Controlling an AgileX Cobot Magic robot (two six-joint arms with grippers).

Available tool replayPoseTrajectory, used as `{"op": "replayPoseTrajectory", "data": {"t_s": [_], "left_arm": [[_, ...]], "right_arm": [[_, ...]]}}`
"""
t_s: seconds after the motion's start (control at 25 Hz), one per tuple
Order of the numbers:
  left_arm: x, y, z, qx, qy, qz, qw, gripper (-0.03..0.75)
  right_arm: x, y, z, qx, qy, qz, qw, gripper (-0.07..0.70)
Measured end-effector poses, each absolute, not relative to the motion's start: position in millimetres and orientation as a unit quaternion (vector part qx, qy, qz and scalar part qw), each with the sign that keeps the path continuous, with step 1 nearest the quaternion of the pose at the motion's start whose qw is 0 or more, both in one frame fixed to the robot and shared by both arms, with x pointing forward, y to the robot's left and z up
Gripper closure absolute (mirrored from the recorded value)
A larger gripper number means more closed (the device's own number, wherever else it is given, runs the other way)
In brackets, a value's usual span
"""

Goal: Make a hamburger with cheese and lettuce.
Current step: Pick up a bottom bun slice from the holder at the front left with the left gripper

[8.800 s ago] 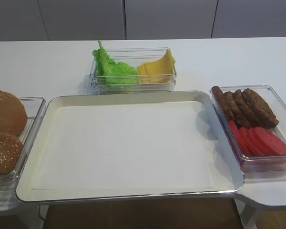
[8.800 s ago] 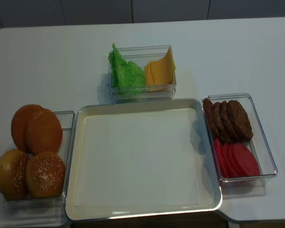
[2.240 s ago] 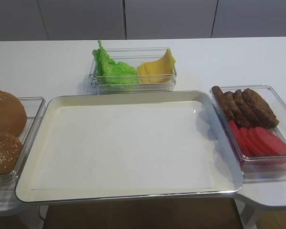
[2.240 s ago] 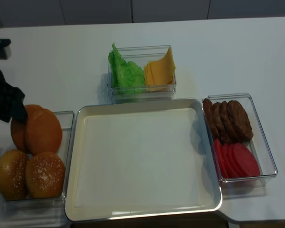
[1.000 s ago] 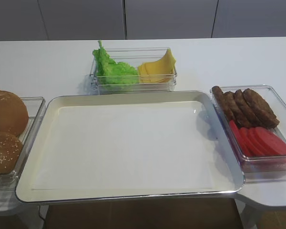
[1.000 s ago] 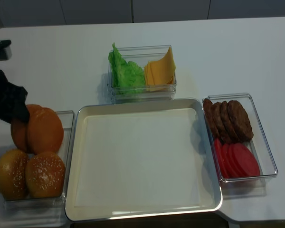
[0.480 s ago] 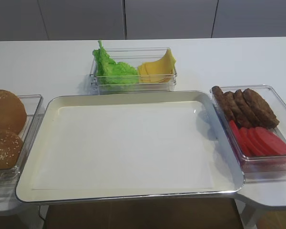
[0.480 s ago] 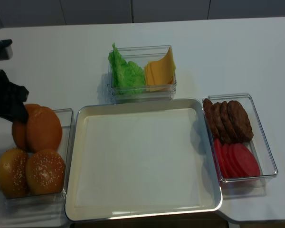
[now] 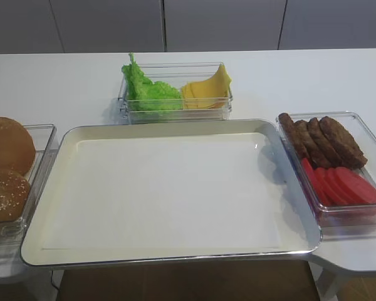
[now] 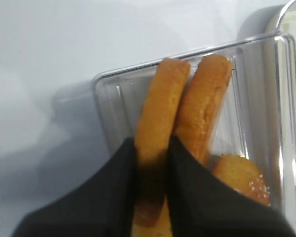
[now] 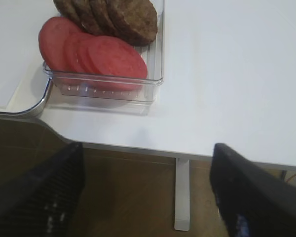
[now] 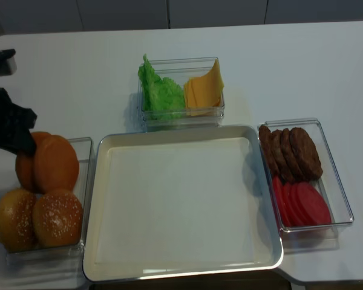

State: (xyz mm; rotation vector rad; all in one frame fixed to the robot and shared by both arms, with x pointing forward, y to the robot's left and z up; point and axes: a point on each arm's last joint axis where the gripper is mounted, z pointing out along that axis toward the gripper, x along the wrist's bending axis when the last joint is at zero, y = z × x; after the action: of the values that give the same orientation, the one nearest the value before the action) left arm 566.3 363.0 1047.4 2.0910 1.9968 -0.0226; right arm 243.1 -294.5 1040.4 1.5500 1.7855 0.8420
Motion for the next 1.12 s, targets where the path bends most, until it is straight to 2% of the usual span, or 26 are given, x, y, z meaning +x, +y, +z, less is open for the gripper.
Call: {"op": "replayPoseTrajectory", "data": {"t_s": [1.12], "left_arm": [[535.6,356.0,1103.1,0.710,0.682,0.067,0.164,0.601]], "right_arm": [[243.1,-294.5,1040.4,0.587,0.676,0.319,0.311,0.013]]}}
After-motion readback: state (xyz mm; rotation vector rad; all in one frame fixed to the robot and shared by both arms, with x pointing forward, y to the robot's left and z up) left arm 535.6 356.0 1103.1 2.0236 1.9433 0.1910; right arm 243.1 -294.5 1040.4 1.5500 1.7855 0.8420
